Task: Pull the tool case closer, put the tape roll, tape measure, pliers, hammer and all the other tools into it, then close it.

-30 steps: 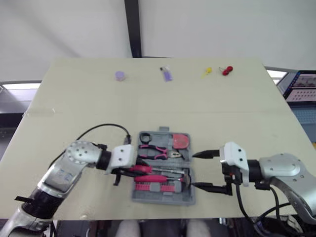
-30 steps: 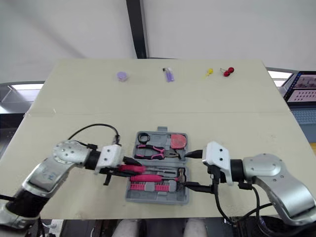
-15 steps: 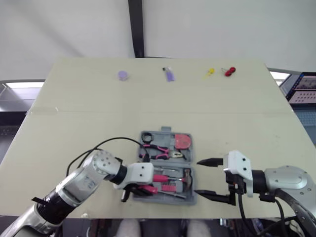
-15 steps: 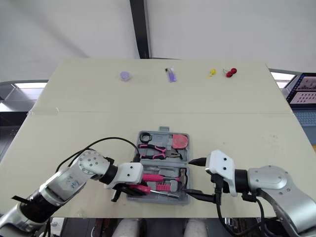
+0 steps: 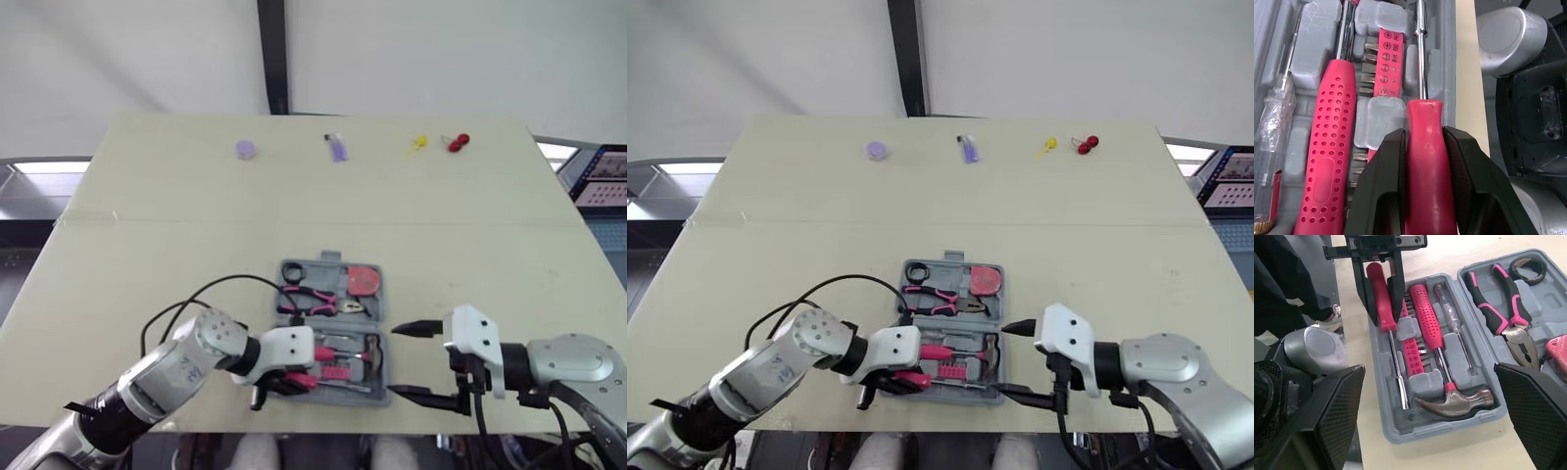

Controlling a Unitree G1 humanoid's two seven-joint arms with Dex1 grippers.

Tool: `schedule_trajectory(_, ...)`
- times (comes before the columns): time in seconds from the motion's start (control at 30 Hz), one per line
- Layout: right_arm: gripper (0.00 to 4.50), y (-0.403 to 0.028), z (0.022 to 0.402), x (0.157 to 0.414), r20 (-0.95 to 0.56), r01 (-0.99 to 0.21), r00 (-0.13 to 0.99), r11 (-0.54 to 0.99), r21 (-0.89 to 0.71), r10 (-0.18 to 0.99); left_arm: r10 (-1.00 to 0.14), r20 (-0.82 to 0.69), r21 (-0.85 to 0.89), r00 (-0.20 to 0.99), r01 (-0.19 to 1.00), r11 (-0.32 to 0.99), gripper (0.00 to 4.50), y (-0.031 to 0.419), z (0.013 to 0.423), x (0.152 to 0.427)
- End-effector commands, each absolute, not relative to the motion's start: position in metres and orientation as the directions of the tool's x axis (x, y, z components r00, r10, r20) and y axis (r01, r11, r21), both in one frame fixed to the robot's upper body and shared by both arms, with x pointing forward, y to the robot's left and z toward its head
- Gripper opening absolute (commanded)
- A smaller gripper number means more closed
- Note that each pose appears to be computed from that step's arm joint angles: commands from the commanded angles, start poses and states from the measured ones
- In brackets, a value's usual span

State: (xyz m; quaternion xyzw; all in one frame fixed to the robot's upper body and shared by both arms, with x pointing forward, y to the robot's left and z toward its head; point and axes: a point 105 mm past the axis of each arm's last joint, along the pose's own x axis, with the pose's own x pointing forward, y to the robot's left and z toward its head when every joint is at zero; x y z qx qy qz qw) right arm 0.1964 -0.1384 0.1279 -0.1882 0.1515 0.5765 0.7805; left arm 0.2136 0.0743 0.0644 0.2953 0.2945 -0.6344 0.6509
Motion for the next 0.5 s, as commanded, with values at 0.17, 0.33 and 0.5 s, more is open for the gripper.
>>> schedule_trajectory(0.17, 4.50, -0.1379, 0.1364, 0.1916, -0.441, -0.960, 0.279, 0.236, -0.152, 0.853, -0.655, -0.755, 0.014, 0.018, 1.000, 0.010, 0.67, 0.0676, 0.0673, 0.2079)
schedule_trajectory(0.33, 4.50, -0.1393, 0.1363, 0.1913, -0.445, -0.960, 0.281, 0.239, -0.148, 0.850, -0.656, -0.755, 0.014, 0.009, 1.000, -0.002, 0.67, 0.0645, 0.0659, 0.2057)
schedule_trajectory(0.5, 4.50, -0.1396, 0.1360, 0.1907, -0.446, -0.960, 0.281, 0.241, -0.144, 0.850, -0.663, -0.748, 0.019, 0.017, 1.000, 0.005, 0.67, 0.0598, 0.0660, 0.2084)
